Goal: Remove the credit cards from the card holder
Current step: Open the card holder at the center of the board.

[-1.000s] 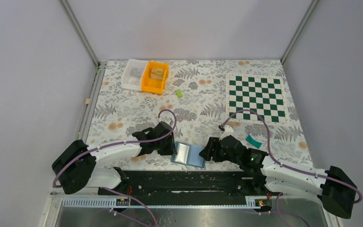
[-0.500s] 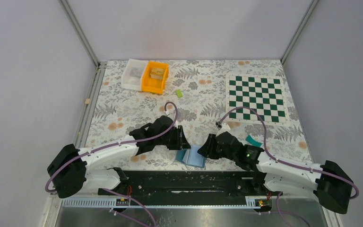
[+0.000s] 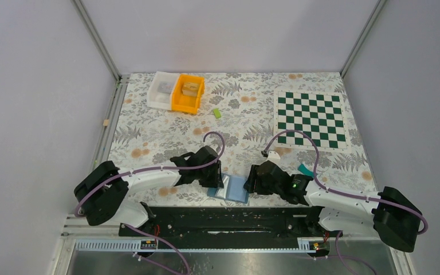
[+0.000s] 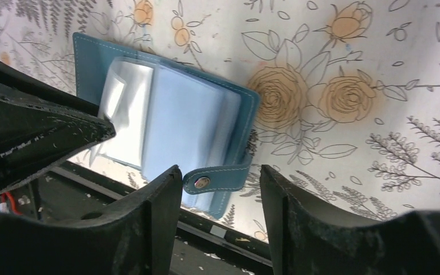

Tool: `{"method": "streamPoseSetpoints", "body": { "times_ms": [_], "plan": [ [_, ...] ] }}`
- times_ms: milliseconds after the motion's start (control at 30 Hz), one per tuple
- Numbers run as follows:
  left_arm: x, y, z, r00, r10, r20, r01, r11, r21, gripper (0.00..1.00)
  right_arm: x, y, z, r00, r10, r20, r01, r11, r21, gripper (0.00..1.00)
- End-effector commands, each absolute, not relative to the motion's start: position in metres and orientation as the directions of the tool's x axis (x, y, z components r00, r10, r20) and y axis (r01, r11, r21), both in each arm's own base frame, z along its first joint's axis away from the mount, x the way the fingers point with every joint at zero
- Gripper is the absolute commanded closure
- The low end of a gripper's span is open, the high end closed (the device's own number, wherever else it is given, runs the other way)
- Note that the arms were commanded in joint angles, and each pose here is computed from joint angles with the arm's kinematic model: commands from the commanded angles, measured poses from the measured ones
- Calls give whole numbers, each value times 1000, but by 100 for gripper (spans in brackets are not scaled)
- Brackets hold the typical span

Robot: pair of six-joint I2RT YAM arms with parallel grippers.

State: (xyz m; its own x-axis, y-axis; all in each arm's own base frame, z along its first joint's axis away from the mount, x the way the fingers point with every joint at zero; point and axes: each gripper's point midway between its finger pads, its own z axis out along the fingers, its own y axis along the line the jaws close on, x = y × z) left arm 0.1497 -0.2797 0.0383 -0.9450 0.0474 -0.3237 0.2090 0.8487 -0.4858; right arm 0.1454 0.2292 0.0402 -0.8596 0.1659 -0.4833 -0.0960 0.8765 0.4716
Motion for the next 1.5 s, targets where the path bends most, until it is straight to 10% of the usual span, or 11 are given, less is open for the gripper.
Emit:
{"method": "streamPoseSetpoints", "body": {
  "times_ms": [0,567,900,1467],
  "plan": [
    [159,-266,27,-928,52,-369,210,891,-402,75,153,218,38,-840,165,-516,-78,906,417,39],
    [150,-249,-2,-943,32,-330,157,919,-361,79,145,251,22,-861,249,-442,-88,784,614,46],
    [148,-252,-3,-946,23,-323,153,911,-383,79,157,260,65,-787,324,-525,-209,661,721,99],
    [170,-256,54,-907,2,-421,180,906,-383,70,157,251,70,-767,336,-546,-209,673,709,100]
  ]
}}
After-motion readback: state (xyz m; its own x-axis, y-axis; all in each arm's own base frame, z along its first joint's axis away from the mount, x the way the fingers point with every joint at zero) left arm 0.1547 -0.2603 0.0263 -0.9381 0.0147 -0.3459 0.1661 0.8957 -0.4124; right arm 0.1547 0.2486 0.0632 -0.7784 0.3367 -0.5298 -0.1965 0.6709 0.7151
